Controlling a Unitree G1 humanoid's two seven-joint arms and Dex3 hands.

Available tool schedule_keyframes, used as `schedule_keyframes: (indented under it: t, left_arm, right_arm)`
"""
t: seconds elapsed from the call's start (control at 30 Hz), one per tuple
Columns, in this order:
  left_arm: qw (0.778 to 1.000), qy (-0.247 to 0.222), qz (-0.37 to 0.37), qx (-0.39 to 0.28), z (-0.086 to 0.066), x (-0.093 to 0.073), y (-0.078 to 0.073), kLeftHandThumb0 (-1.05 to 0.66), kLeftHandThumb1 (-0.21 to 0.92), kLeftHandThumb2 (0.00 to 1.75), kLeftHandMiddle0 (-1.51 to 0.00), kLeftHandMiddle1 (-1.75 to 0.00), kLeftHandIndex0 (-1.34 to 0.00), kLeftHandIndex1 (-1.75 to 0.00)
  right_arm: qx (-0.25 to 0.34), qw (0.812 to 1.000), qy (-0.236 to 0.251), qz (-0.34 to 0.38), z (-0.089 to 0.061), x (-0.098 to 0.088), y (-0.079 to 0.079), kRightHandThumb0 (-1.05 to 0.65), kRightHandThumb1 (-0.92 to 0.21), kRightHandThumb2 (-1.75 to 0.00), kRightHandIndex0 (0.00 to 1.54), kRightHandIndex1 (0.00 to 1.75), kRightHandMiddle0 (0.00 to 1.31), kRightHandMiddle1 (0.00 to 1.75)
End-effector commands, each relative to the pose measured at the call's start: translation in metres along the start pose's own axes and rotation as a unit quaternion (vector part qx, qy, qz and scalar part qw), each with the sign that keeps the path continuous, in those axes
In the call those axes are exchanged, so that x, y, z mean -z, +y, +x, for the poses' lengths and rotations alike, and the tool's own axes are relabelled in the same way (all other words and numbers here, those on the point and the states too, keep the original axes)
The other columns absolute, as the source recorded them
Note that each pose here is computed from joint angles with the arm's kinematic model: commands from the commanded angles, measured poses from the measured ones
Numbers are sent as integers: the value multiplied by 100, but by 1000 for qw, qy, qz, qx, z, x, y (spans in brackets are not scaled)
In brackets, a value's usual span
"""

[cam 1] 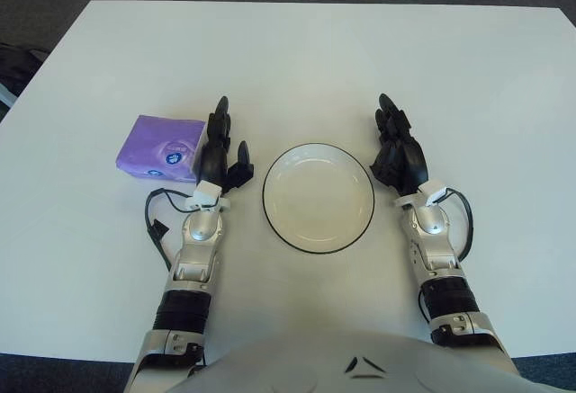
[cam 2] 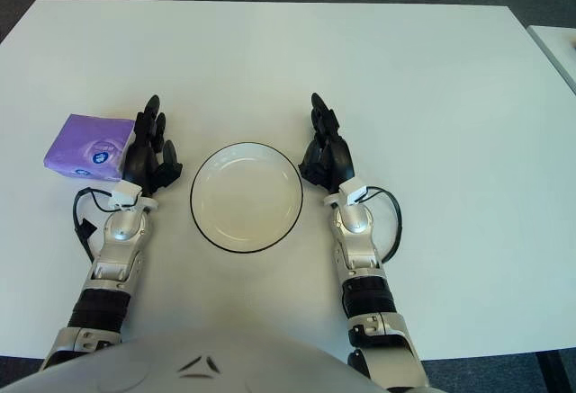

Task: Put the tissue paper into the plate.

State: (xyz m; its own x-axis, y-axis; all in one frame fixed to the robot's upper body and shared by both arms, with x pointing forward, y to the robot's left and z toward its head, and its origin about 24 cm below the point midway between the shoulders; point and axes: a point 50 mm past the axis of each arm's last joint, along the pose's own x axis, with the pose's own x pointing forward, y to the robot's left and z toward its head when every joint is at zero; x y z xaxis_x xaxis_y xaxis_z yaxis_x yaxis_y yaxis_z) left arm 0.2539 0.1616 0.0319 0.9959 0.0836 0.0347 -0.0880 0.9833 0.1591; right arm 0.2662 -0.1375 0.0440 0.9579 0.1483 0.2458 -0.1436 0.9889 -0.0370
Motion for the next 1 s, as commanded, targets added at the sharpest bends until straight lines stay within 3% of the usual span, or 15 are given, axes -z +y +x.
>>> schedule_keyframes:
  t: [0.0, 0.3, 0.5, 0.63, 0.97]
  left_arm:
    - [999, 52, 11, 0, -11, 20, 4, -79, 92, 87, -16, -1, 0, -19]
    - [999, 32, 18, -1, -10, 11, 10, -79, 92, 88, -17, -1, 0, -22]
    - [999, -13, 30, -9, -7, -19, 27, -78, 92, 89, -18, -1, 0, -27]
    - [996, -67, 49, -17, -7, -43, 40, -76, 92, 89, -19, -2, 0, -28]
    - [979, -172, 103, -28, -4, -84, 52, -74, 92, 92, -18, -1, 0, -20]
  right_arm:
    - [10, 989, 148, 19, -44, 51, 3, -82, -92, -110, 9, 0, 0, 18]
    - [8, 989, 145, 20, -44, 51, 5, -83, -92, -110, 9, 0, 0, 17]
    - [7, 989, 144, 22, -43, 51, 7, -83, -92, -111, 9, 0, 0, 17]
    - [7, 989, 145, 24, -41, 52, 9, -83, -92, -110, 9, 1, 0, 17]
    - [9, 988, 149, 30, -38, 54, 14, -82, -92, -110, 10, 1, 0, 18]
